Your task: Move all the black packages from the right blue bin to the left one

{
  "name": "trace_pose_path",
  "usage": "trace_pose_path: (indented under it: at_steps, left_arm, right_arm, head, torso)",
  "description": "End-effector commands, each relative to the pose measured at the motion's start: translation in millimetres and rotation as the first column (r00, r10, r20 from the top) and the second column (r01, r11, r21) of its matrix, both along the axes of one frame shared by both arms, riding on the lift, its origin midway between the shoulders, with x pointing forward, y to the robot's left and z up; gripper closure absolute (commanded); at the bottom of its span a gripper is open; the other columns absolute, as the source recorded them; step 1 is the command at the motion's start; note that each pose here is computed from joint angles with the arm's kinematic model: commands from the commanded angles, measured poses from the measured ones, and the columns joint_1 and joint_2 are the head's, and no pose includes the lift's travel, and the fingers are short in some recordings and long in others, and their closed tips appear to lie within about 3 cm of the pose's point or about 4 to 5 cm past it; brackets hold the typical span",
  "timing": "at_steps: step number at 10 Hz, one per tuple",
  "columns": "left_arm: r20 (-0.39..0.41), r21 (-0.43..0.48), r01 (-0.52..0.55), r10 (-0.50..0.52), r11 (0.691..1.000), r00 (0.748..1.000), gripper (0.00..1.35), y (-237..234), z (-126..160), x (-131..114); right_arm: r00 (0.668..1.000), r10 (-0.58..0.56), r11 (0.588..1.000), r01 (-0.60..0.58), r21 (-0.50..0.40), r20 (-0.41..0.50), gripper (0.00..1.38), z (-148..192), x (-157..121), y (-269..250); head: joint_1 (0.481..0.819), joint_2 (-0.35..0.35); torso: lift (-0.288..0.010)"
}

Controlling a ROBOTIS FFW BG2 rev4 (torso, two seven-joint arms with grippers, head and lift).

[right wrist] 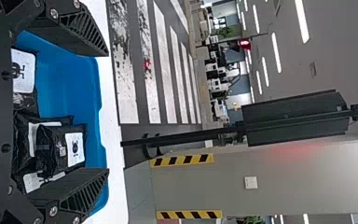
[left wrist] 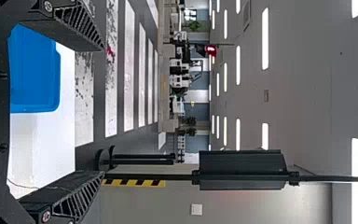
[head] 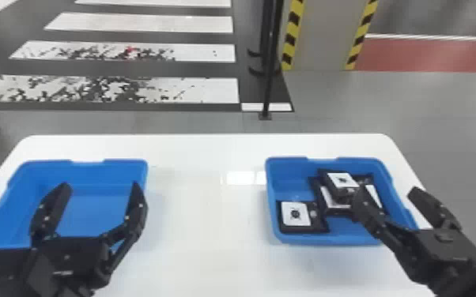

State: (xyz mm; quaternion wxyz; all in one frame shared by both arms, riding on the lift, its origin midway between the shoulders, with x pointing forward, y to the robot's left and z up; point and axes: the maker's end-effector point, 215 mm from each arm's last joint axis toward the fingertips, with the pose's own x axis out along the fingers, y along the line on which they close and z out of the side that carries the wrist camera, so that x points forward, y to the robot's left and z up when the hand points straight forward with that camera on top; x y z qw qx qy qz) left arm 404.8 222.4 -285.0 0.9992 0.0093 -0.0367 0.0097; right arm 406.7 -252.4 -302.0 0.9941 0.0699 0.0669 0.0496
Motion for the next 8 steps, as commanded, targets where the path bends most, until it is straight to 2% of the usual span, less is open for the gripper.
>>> trace_pose_path:
  at_steps: [1, 6, 8]
  left_arm:
    - [0.001, 0.0, 0.0, 0.0, 1.0, 1.0, 0.09, 0, 0, 0]
    - [0.001, 0.0, 0.0, 0.0, 1.0, 1.0, 0.09, 0, 0, -1]
    - [0.001, 0.001, 0.001, -0.001, 1.0, 1.0, 0.09, 0, 0, -1]
  right_arm:
    - [1.0, 0.001, 1.0, -0.001, 0.0, -0.003, 0.15, 0, 0, 1]
    - [1.0, 0.004, 1.0, -0.004, 0.004, -0.01, 0.15, 0, 0, 2]
    - [0.997, 0.036, 0.999, -0.037, -0.012, -0.061, 0.15, 0, 8, 11]
  head:
    - [0.695, -0.042]
    - [0.695, -0.042]
    - [0.695, -0.038]
  torso:
    - [-0.132]
    - [-0.132]
    - [-0.132]
